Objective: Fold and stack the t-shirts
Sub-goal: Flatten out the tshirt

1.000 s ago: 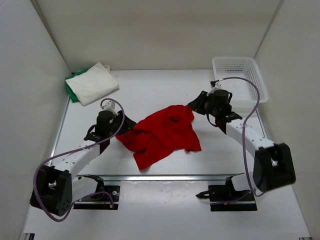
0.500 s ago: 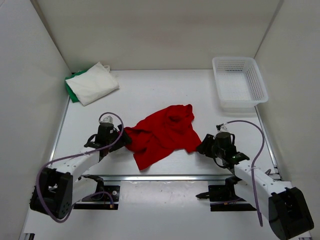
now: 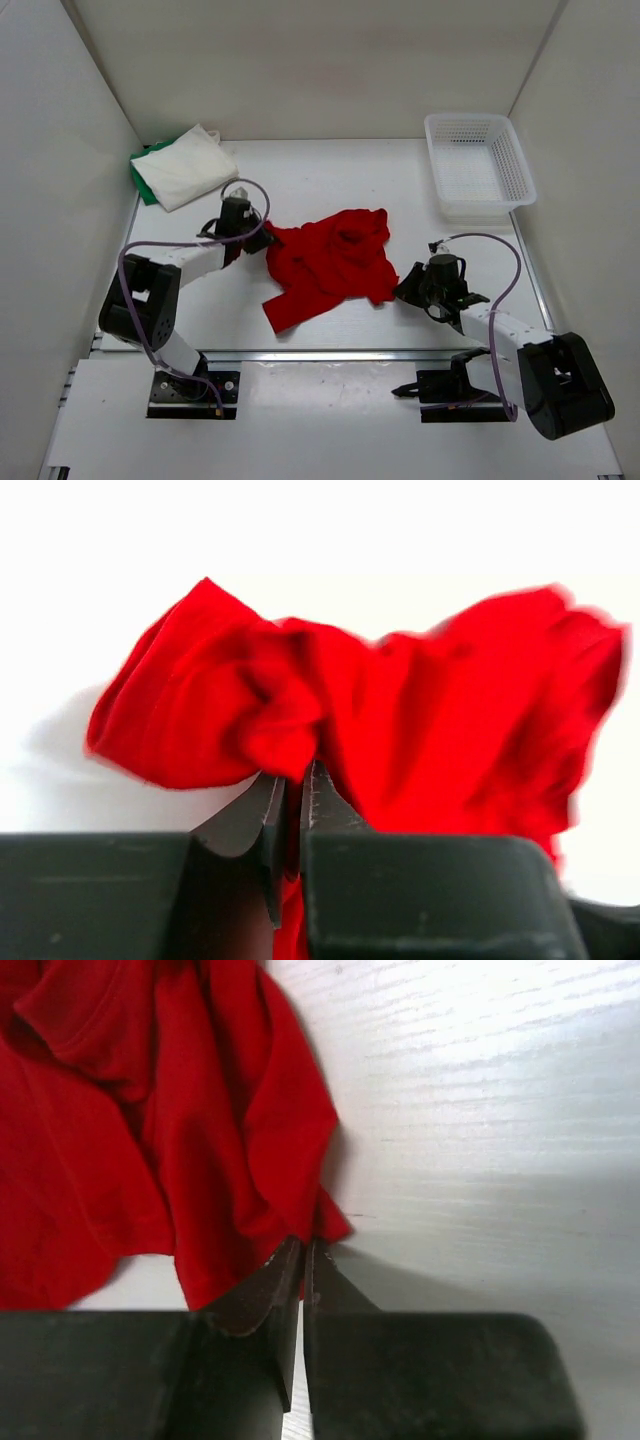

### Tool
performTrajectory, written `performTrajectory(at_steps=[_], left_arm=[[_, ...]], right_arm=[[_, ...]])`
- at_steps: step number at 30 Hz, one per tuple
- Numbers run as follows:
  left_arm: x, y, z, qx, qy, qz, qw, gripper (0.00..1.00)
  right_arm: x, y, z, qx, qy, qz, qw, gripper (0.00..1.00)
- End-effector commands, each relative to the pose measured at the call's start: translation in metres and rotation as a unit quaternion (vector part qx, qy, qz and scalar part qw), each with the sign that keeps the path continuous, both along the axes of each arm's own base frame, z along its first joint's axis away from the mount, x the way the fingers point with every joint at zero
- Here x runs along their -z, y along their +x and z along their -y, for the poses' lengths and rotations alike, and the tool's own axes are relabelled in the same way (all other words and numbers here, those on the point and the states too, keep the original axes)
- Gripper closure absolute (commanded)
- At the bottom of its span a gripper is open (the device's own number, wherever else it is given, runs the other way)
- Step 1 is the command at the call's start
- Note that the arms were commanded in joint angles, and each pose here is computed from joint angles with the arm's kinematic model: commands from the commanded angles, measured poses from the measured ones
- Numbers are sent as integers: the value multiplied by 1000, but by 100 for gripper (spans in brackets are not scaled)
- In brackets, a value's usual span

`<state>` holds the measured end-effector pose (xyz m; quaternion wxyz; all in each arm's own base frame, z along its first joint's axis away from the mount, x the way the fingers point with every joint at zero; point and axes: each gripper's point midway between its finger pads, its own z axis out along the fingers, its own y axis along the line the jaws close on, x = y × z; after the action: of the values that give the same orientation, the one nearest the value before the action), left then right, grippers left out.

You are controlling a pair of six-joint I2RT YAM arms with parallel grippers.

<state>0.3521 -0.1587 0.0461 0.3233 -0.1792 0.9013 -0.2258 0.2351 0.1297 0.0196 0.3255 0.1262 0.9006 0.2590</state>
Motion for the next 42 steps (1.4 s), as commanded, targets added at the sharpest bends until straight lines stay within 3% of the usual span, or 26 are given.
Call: performTrajectory(at_steps=[1,4,6,8,10,14,19,29,35,42], left_arm=[[-74,59,5,-17,-8,86,996,100],[-110,85,-4,-27,10,113,993,98],[-115,90,-6,-27,26,118,992,78],[-106,82,-8,-9,44,94,995,39],[-82,56,-19,-7,54,71,996,31],[-61,9,-71,-92,23,78,992,42],[-32,-36,-124,-162,38,47,985,39],[-4,1,-104,-146,18,19,989,44],[17,3,-92,-127,14,-10,992,47],[24,2,-98,-134,17,-15,991,62]], right_arm=[[0,7,6,1,-32,-2,999,100],[-15,11,7,7,-52,22,998,100],[-21,4,9,9,-52,26,998,100],[-14,-6,17,15,-55,13,998,100],[-11,-12,25,25,-52,9,998,100],[-6,-18,39,45,-32,2,998,100],[-10,-18,35,30,-23,18,999,100],[-6,-27,13,-6,-7,20,1000,100],[-11,-21,19,6,-1,31,999,100],[-14,-18,14,-2,-1,34,999,100]])
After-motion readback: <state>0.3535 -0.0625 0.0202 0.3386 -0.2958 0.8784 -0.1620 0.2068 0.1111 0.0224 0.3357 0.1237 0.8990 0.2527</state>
